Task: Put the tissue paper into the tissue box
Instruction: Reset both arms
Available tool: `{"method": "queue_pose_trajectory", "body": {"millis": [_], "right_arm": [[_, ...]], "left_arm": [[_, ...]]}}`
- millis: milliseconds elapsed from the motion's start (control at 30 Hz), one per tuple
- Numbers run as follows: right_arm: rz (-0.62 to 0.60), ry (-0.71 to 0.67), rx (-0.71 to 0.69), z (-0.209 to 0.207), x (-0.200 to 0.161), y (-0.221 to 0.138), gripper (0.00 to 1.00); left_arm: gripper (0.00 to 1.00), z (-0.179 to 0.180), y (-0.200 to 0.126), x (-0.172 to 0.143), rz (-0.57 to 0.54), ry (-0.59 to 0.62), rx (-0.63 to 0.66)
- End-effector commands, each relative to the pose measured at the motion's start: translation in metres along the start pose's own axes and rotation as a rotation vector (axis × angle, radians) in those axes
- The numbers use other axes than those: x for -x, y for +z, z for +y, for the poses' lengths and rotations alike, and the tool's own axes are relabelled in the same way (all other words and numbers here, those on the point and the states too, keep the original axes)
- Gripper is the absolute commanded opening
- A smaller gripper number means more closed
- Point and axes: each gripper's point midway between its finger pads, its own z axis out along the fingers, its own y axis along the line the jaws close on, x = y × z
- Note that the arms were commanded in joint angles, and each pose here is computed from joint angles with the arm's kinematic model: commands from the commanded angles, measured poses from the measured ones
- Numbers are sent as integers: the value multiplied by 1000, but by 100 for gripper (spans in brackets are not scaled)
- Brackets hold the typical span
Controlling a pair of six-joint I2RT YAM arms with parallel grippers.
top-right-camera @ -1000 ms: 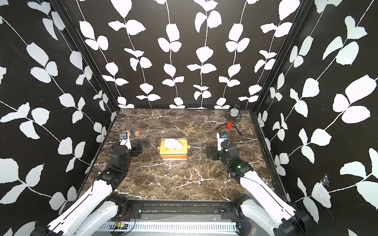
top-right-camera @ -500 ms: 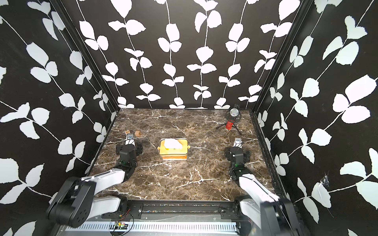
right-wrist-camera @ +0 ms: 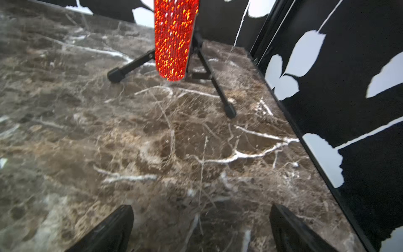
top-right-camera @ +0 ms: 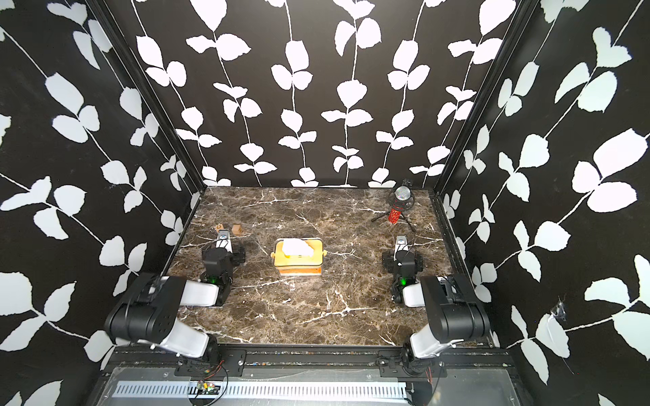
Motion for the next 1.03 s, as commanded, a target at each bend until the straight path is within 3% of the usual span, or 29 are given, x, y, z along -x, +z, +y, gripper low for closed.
{"method": "queue_pose_trajectory", "body": {"millis": [0,1000], "right_arm": [[-91,29,-4,-4,36,7,100],[-68,56,-13,-10,36,10,99]], "left_arm": [[99,-5,4,14,-15,-13,-36],[99,-4,8,15,-15,-15,-33]]}}
